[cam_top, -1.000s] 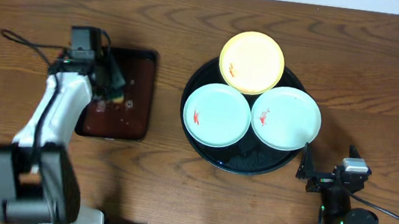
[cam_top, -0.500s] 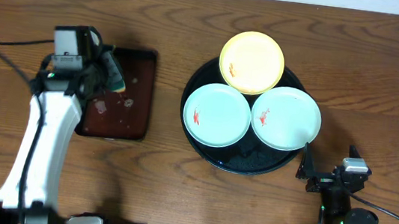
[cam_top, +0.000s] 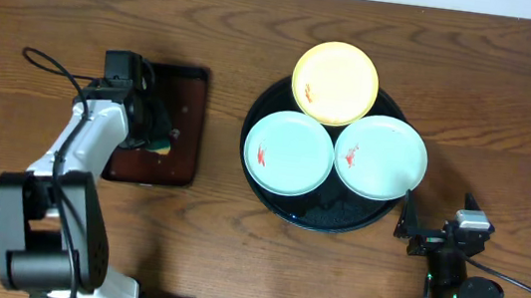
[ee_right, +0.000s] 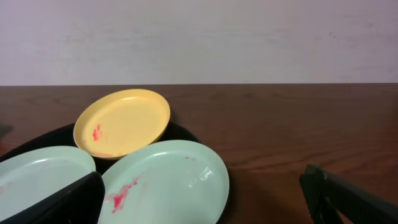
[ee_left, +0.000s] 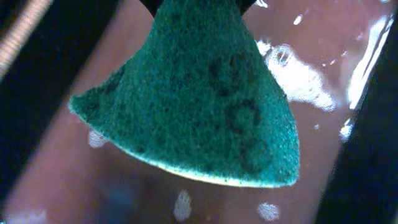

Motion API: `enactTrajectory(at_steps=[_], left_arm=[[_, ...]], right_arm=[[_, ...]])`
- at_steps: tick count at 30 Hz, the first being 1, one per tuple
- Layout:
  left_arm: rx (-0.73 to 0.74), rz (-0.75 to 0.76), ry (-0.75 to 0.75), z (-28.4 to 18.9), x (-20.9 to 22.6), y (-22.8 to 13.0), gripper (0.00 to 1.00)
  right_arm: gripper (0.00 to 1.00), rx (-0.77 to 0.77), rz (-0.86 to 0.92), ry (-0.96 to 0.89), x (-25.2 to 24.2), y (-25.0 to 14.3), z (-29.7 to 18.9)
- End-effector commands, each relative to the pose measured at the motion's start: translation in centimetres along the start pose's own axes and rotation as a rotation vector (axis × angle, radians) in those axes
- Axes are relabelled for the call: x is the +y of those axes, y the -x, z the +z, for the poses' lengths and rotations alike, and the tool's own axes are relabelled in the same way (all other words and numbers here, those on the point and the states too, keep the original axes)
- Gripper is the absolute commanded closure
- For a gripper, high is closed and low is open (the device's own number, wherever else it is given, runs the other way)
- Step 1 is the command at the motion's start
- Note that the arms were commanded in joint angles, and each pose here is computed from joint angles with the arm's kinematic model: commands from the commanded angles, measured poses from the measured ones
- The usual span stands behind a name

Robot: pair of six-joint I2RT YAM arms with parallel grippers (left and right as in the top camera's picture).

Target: Clean dirty plates on tray and stack at the side

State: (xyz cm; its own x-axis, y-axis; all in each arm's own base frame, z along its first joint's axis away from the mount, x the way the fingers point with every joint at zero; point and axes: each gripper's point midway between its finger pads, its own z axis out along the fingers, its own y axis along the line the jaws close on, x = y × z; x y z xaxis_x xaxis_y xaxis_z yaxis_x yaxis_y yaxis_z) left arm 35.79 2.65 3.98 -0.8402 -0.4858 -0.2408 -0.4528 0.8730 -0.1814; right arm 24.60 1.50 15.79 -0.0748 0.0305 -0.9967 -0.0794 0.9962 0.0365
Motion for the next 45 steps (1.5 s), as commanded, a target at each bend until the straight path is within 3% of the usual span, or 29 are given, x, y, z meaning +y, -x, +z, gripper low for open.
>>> enactTrajectory(at_steps=[1, 4, 8, 14, 18, 29, 34, 39, 45], left_arm=[[-0.165, 0.028, -0.060, -6.1, -1.8, 3.5, 0.93], [-0.294, 0.041, -0.123, -11.3, -2.8, 4.4, 0.93], [-0.353, 0.050, -0.149, -13.6, -3.2, 4.4, 0.93], [-0.244, -0.024, -0.116, -10.2, -2.3, 2.8, 0.93], [-0.067, -0.039, -0.224, -6.7, -4.7, 0.5, 0.93], [-0.109, -0.005, -0.164, -5.7, -3.9, 1.6, 0.93], [-0.181, 0.087, -0.186, -8.0, -4.3, 2.3, 0.92], [-0.283, 0.138, -0.250, -12.2, -6.3, 2.1, 0.93], [-0.316, 0.204, -0.309, -13.8, -9.5, 0.8, 0.92]], right_arm=[[0.01, 0.004, -0.018, 0.006, 0.2, -0.1, 0.0], [0.01, 0.004, -0.018, 0.006, 0.2, -0.1, 0.0], [0.01, 0.004, -0.018, 0.006, 0.2, -0.1, 0.0], [0.01, 0.004, -0.019, 0.006, 0.2, -0.1, 0.0], [0.01, 0.004, -0.019, 0.006, 0.2, -0.1, 0.0], [0.01, 0.002, -0.023, -0.006, 0.0, -0.1, 0.0], [0.01, -0.152, 0.005, 0.016, 0.4, 3.7, -0.3], [0.01, -0.419, -0.041, 0.149, 2.8, 10.5, -2.4], [0.01, -0.366, -0.098, 0.215, 4.3, 15.7, -2.4]])
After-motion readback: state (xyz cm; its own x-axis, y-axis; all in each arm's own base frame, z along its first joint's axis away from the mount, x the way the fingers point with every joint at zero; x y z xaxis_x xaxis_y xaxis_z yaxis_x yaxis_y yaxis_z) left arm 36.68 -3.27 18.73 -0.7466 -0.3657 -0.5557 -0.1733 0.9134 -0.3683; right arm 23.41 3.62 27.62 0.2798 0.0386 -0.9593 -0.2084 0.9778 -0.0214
